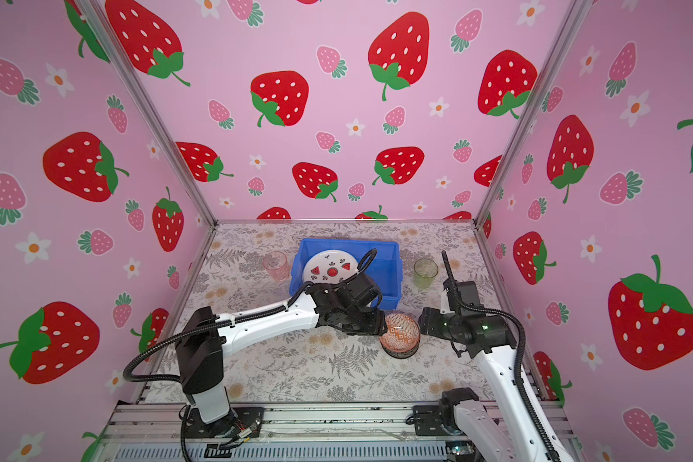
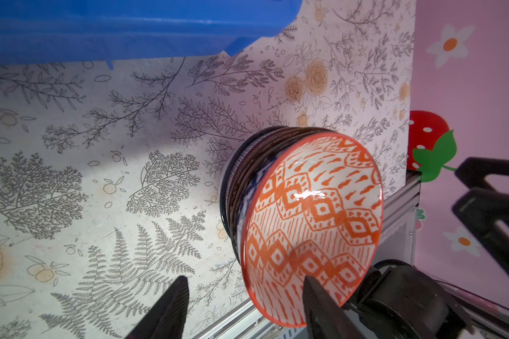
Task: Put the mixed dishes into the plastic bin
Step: 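Reach the left gripper to the bowl stack beside the right gripper, then pinch the orange-patterned top bowl rim with the left gripper and lift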
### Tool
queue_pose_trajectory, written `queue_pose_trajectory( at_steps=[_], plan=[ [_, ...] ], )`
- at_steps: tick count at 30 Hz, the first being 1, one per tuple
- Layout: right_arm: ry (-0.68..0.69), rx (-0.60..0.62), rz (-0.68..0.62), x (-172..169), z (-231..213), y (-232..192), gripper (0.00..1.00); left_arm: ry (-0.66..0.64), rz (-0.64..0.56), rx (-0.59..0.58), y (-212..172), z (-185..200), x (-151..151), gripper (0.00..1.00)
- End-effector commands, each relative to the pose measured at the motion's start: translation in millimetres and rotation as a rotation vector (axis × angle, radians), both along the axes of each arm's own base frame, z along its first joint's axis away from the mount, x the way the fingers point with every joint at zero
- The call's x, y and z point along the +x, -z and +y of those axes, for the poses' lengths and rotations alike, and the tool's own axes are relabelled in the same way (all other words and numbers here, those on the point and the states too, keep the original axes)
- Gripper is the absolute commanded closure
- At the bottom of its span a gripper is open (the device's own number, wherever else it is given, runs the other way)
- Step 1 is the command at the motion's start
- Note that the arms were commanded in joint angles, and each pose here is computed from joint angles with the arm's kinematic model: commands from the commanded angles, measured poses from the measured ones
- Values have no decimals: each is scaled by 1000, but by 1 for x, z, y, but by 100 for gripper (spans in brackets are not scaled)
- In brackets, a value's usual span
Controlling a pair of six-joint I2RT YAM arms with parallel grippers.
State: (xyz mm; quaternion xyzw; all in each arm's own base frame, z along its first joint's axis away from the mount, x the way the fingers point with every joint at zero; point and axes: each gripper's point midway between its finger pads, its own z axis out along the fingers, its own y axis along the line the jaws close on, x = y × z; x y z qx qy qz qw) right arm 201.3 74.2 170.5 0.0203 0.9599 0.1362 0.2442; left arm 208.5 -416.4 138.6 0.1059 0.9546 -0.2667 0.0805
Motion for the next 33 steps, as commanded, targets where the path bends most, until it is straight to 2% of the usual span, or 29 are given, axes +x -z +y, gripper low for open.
queue_pose_trajectory(
  at_steps=[1,5,12,17,26,33],
  plan=[
    [-19,7,-10,-2,0,0,31,29,9,10,-4,-5,-3,42],
    [-13,8,-7,-4,-2,1,31,48,19,12,-2,-10,-3,50],
    [-9,6,-5,-3,-3,2,31,68,32,21,4,-13,-4,54],
    [-11,4,-3,-3,-4,3,31,76,39,21,5,-16,-4,62],
    [-12,0,-2,-4,-5,4,32,92,53,22,8,-21,-5,65],
    [-8,0,2,-7,-6,7,32,99,56,32,10,-21,-5,73]
  ],
)
